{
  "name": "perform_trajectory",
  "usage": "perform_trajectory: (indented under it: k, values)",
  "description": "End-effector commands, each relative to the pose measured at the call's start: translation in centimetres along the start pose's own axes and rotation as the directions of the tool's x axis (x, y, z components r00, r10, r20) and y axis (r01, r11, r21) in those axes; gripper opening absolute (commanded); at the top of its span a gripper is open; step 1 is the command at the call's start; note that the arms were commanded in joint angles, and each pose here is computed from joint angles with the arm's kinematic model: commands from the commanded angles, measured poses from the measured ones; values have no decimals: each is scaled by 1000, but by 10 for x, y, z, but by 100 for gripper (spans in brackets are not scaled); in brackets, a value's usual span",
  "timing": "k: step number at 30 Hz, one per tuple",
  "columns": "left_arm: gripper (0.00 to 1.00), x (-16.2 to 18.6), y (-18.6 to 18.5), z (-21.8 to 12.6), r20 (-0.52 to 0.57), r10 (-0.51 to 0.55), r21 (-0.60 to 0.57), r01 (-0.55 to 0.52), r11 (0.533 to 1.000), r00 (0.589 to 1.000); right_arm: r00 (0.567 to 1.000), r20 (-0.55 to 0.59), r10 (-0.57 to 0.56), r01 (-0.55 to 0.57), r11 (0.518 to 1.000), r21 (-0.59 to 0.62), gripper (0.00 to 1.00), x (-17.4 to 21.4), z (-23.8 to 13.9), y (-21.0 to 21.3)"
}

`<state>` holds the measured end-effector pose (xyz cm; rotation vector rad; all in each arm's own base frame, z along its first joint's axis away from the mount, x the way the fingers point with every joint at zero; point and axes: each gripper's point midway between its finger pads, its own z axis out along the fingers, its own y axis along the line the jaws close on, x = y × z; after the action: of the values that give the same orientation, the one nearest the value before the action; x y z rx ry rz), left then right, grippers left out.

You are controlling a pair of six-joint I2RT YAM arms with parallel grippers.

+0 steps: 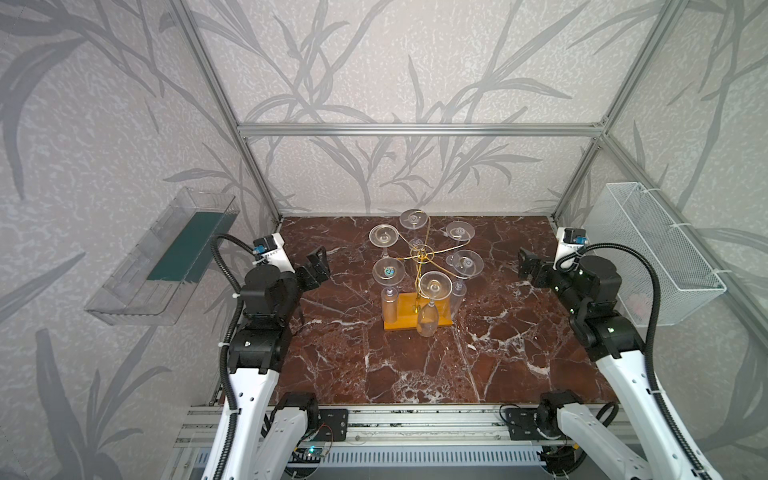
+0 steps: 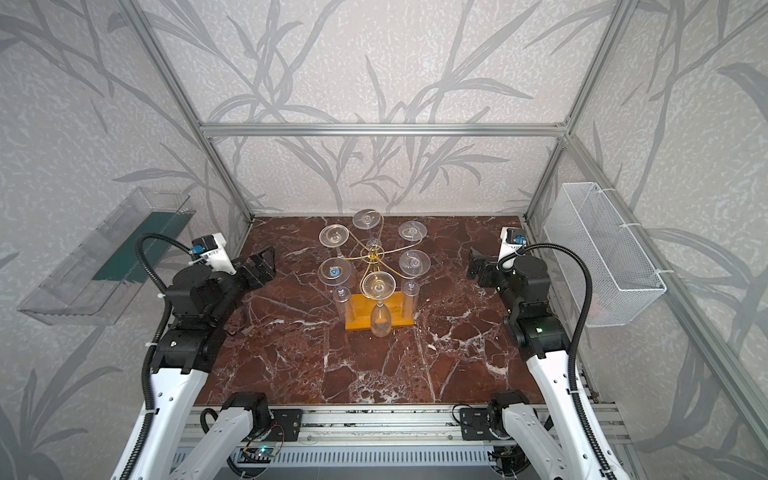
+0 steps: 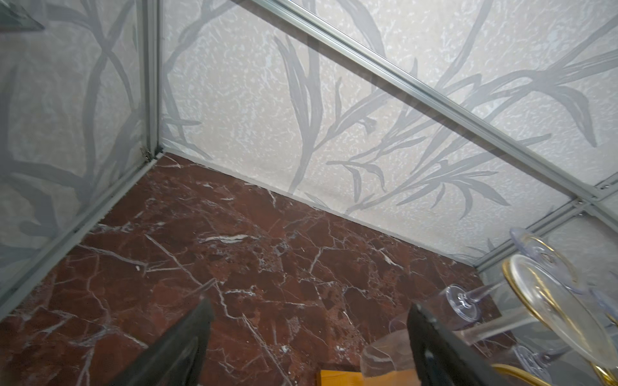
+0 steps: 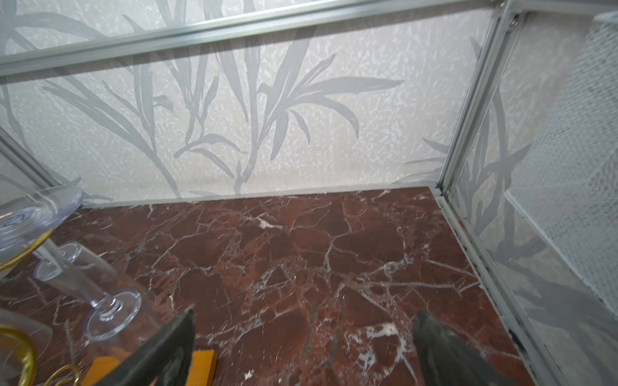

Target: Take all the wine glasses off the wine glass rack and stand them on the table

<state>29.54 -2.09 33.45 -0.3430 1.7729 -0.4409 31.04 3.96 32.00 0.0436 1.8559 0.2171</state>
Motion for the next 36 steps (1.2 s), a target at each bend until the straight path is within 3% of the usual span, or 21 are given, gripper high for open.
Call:
perform_trajectory:
  k: [1, 7, 11, 16, 20, 24, 36]
  values:
    - [92, 9, -32, -7, -120, -139, 148, 156, 977, 983, 987, -141, 76, -88, 993, -77, 99, 25, -14, 15]
    - [90, -11, -74, -6, -178, -278, 324, 323, 889, 944, 968, -221, 121, -169, 962, -212, 99, 21, -24, 44]
    - [87, -26, -102, -3, -230, -308, 436, 381, 816, 923, 954, -272, 122, -205, 932, -300, 99, 14, -33, 63]
    - [86, -28, -121, 9, -316, -355, 467, 470, 749, 880, 944, -310, 111, -219, 914, -340, 99, 6, -44, 74]
    - [85, -14, -136, 17, -389, -322, 458, 484, 746, 863, 937, -336, 99, -225, 905, -361, 99, 4, -51, 79]
    - [78, 9, -145, 29, -459, -276, 392, 471, 790, 845, 926, -360, 111, -252, 893, -372, 100, 3, -51, 83]
    - [64, 30, -140, 43, -486, -308, 313, 492, 812, 818, 910, -395, 129, -297, 866, -401, 99, 7, -51, 91]
